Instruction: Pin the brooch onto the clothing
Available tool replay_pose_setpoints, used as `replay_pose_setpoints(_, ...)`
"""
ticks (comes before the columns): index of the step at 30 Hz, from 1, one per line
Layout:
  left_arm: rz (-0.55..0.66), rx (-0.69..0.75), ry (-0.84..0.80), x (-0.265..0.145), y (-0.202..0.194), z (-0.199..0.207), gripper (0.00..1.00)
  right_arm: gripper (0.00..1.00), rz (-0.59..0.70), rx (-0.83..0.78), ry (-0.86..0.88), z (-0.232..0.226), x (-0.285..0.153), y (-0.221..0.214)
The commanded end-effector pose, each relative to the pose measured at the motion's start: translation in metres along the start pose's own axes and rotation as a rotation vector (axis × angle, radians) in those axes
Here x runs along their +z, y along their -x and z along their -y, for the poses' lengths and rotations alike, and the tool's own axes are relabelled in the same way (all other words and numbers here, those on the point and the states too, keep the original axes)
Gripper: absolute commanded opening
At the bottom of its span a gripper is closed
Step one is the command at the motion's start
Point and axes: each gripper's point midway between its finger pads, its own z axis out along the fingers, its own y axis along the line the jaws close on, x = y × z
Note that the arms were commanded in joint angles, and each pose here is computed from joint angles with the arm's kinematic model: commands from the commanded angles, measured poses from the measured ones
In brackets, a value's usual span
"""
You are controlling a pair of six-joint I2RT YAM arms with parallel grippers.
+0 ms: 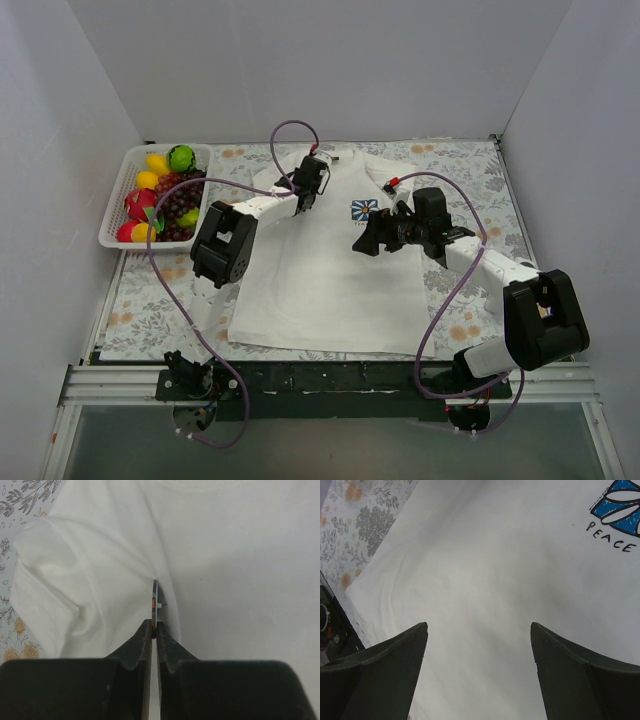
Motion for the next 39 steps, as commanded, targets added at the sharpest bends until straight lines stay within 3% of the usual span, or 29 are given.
replay_pose_setpoints(1, 0.049, -0.013, -0.031, -0.007, 0.022, 0.008, 0.0, 0.91, 0.05, -0.045, 0.019, -0.004, 0.001, 0.021)
replay_pose_setpoints(16, 0.234, -0.18, -0.257, -0.053, 0.077, 0.028, 0.0, 0.91, 0.043, -0.042, 0.017, -0.001, 0.003, 0.018)
replay_pose_setpoints(31, 0.414, -0.334, -0.444, -0.107, 0.11, 0.013, 0.0, 0.91, 0.055, -0.046, 0.022, 0.001, 0.008, 0.02)
replay_pose_setpoints(39, 0.445, -0.366, -0.534, -0.127, 0.109, 0.014, 0.0, 0.91, 0.096, -0.067, 0.038, -0.002, 0.01, 0.035)
